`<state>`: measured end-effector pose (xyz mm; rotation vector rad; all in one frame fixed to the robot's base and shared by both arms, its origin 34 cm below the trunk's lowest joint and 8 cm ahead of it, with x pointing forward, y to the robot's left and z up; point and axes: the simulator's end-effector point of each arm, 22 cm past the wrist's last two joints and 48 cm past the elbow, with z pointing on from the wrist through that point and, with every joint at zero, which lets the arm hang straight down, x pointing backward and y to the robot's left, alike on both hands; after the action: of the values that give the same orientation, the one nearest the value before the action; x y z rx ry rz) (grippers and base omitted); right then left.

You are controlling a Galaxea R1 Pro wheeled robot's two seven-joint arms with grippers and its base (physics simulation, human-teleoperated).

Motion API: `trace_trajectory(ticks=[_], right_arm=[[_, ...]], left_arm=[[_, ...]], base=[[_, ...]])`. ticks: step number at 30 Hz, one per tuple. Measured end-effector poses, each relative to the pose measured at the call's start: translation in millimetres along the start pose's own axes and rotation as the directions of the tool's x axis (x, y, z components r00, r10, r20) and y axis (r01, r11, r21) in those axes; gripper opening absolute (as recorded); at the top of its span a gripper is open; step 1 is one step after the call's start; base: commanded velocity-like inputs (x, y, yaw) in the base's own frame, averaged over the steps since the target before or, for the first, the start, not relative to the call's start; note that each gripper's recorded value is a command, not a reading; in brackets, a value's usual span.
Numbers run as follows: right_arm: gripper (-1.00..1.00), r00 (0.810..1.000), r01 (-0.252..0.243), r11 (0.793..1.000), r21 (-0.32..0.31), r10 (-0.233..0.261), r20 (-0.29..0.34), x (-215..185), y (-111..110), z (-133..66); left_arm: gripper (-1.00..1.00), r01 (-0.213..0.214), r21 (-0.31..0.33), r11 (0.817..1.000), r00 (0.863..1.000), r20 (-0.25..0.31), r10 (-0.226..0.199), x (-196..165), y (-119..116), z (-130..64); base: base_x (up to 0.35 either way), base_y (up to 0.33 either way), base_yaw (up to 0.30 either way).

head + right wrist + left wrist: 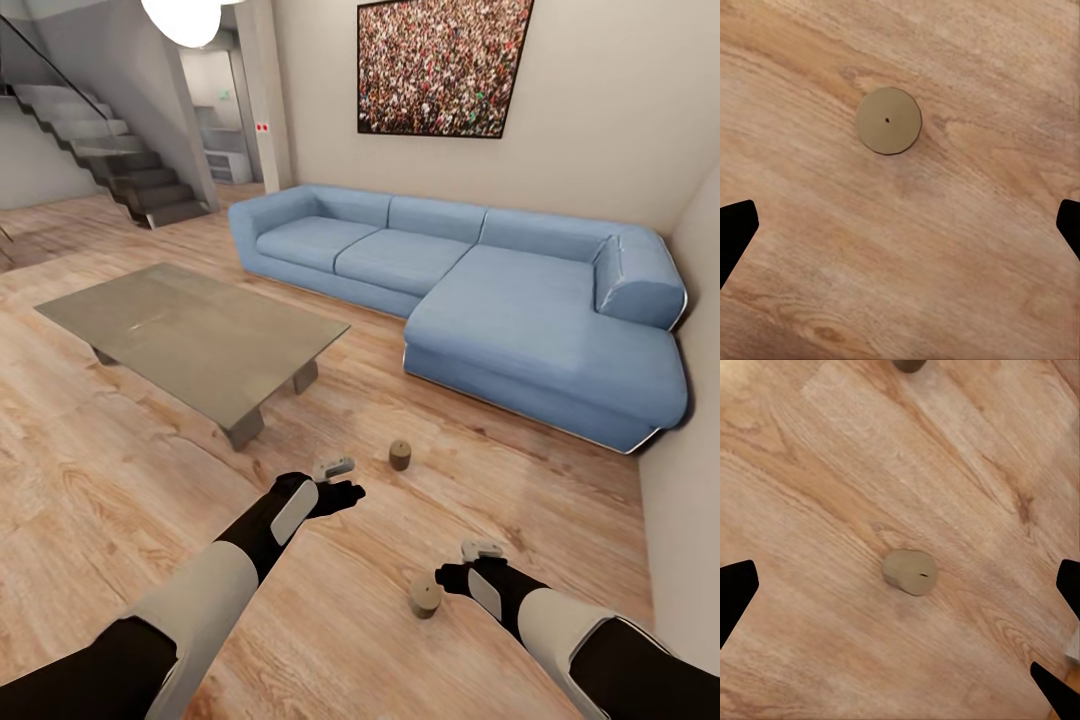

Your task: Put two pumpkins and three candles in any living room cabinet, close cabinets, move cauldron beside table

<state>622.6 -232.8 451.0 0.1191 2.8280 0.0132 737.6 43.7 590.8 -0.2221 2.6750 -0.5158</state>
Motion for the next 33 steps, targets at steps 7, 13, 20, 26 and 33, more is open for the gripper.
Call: trace_trajectory(ticks=[7, 13, 20, 26, 33], right_arm=[[1.0, 1.0, 0.002, 1.0, 0.001, -0.002, 0.0, 5.3, -0.7, 12.1], [1.0, 1.0, 0.002, 1.0, 0.0, -0.002, 0.001, 10.1, -0.9, 22.6], [1.0, 0.999, 0.001, 1.0, -0.001, -0.001, 0.036, 8.5, -0.2, 34.8], [1.0, 0.999, 0.001, 1.0, -0.001, -0.001, 0.043, 11.9, -0.3, 45.4], [1.0, 0.999, 0.001, 1.0, -0.001, -0.001, 0.043, 18.2, -0.9, 58.1]], left_arm=[[1.0, -0.002, 0.011, 1.0, 1.0, -0.001, 0.002, 6.6, 2.7, 10.8], [1.0, -0.002, 0.012, 1.0, 1.0, -0.001, 0.002, 12.0, 7.1, 19.9], [1.0, -0.002, 0.062, 0.998, 1.0, -0.001, 0.002, 18.3, 1.3, 30.2], [1.0, -0.002, 0.067, 0.998, 1.0, 0.001, 0.002, 23.7, 5.0, 39.5], [1.0, -0.002, 0.067, 0.998, 1.0, 0.001, 0.002, 30.5, 10.5, 50.4]], base=[[0.0, 0.0, 0.0], [0.0, 0.0, 0.0], [0.0, 0.0, 0.0], [0.0, 0.0, 0.0], [0.0, 0.0, 0.0]])
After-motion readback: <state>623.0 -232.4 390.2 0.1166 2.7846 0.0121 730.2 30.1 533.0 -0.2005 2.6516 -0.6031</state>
